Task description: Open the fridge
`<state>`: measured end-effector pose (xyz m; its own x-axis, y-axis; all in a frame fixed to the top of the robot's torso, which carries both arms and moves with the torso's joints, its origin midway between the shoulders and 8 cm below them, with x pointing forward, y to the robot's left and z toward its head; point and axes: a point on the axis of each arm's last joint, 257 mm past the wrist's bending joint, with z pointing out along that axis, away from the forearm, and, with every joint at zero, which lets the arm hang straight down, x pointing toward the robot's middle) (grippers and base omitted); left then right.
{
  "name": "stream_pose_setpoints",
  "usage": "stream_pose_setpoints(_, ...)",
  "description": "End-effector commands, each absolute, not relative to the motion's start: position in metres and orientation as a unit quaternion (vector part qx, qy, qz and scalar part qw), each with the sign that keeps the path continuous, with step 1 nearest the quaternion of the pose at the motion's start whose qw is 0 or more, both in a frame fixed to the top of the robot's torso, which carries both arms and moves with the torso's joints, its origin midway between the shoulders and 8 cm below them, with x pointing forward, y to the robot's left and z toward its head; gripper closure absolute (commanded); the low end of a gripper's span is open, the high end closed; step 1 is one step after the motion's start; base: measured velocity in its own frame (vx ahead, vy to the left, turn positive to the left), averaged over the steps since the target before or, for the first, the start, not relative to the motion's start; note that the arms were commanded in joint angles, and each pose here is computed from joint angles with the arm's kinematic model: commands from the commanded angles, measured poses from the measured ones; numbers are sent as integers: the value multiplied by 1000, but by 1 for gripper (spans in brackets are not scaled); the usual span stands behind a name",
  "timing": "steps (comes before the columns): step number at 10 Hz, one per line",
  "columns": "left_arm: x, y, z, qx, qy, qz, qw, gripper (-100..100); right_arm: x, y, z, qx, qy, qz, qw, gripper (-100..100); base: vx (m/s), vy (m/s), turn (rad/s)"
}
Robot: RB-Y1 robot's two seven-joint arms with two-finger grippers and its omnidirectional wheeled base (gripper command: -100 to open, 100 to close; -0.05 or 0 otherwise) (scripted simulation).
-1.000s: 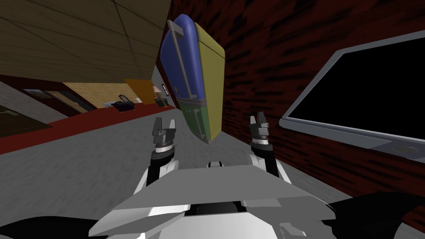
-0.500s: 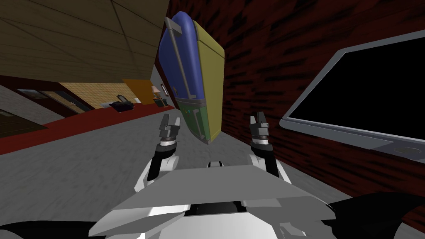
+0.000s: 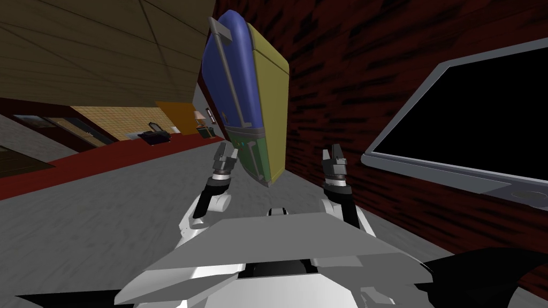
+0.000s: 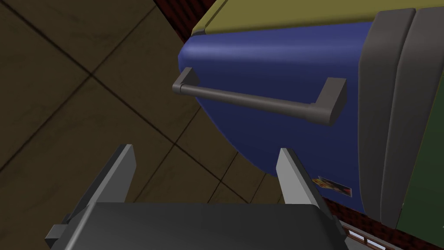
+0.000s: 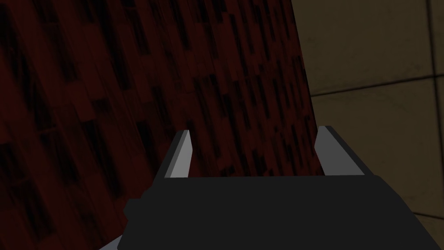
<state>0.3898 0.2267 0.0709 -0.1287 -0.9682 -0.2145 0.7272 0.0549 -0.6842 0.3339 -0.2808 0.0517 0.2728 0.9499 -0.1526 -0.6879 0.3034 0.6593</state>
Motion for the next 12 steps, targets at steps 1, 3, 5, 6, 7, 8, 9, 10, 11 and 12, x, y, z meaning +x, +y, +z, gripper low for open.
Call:
stream_pose_setpoints(1, 409, 219, 75, -172, 368, -673, 618, -100, 334, -281, 52, 241, 271, 539, 760, 0, 40, 8, -9)
stream_pose_setpoints(3, 431, 213, 73, -177, 394, -677, 595, -100, 334, -281, 52, 241, 271, 539, 760, 0, 44, 8, -20)
stream_pose_setpoints(5, 443, 207, 80, -170, 409, -677, 587, -100, 334, -281, 52, 241, 271, 539, 760, 0, 38, 8, -16)
stream_pose_setpoints(6, 452, 205, 80, -172, 420, -678, 578, -100, 334, -281, 52, 241, 271, 539, 760, 0, 52, 13, -29)
stream_pose_setpoints(7, 453, 204, 82, -169, 423, -676, 579, -100, 334, -281, 52, 241, 271, 539, 760, 0, 42, 19, -10)
stream_pose_setpoints(8, 463, 201, 84, -168, 437, -673, 572, -100, 334, -281, 52, 241, 271, 539, 760, 0, 43, 20, -14)
stream_pose_setpoints(9, 473, 199, 84, -172, 449, -670, 565, -100, 334, -281, 52, 241, 271, 539, 760, 0, 48, 16, -27)
stream_pose_setpoints(10, 472, 198, 86, -168, 450, -669, 567, -100, 334, -281, 52, 241, 271, 539, 760, 0, 41, 14, -12)
stream_pose_setpoints(11, 481, 197, 88, -167, 464, -664, 562, -100, 334, -281, 52, 241, 271, 539, 760, 0, 45, 10, -13)
stream_pose_setpoints(12, 490, 195, 90, -167, 476, -658, 559, -100, 334, -281, 52, 241, 271, 539, 760, 0, 52, 15, -25)
